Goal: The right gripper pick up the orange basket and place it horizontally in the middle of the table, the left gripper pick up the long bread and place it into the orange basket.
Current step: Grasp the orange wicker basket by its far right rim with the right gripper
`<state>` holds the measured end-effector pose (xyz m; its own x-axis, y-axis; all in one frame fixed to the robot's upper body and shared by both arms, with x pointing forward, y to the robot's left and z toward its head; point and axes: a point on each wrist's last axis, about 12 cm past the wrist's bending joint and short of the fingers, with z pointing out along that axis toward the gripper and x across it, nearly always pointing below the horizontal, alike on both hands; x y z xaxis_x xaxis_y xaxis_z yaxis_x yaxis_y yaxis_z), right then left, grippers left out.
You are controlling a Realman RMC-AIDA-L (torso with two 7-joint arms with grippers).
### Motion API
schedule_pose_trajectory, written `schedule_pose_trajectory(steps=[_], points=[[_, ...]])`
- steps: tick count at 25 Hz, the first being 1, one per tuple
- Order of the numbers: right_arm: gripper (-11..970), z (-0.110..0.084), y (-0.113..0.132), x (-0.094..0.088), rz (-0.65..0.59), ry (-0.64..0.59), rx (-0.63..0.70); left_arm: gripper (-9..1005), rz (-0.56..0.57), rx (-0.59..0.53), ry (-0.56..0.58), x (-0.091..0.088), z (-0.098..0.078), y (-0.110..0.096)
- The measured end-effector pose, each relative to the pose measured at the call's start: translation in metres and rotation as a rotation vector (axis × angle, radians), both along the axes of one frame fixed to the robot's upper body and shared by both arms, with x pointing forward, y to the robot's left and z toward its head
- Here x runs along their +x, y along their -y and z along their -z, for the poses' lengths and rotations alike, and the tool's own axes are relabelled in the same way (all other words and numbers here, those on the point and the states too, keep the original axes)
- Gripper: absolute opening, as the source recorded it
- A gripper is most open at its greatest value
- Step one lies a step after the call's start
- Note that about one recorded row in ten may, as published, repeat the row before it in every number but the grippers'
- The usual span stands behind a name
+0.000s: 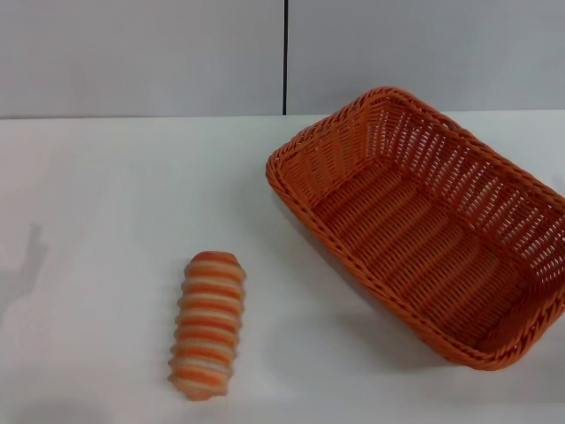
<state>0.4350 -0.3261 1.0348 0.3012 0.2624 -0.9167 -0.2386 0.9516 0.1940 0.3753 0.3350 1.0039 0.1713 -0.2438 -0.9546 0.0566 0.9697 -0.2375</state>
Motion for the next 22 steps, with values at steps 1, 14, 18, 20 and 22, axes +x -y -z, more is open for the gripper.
schedule_pose_trajectory(steps=[1,14,18,20,22], points=[[822,-0.002,0.005,-0.006,0.004,0.020,-0.013,830,0.005,0.004,-0.004,0.001,0.000,0.000],[820,-0.007,0.057,-0.037,0.043,-0.046,0.014,830,0.037,0.022,-0.033,0.014,0.003,0.005],[819,-0.021,0.084,-0.036,-0.067,-0.158,0.022,830,0.048,0.026,-0.034,0.020,0.002,0.006],[819,-0.033,0.098,-0.034,-0.112,-0.219,-0.006,830,0.052,0.026,-0.041,0.022,0.003,0.007],[819,-0.046,0.109,-0.032,-0.143,-0.275,-0.008,830,0.056,0.028,-0.053,0.025,0.004,0.007]])
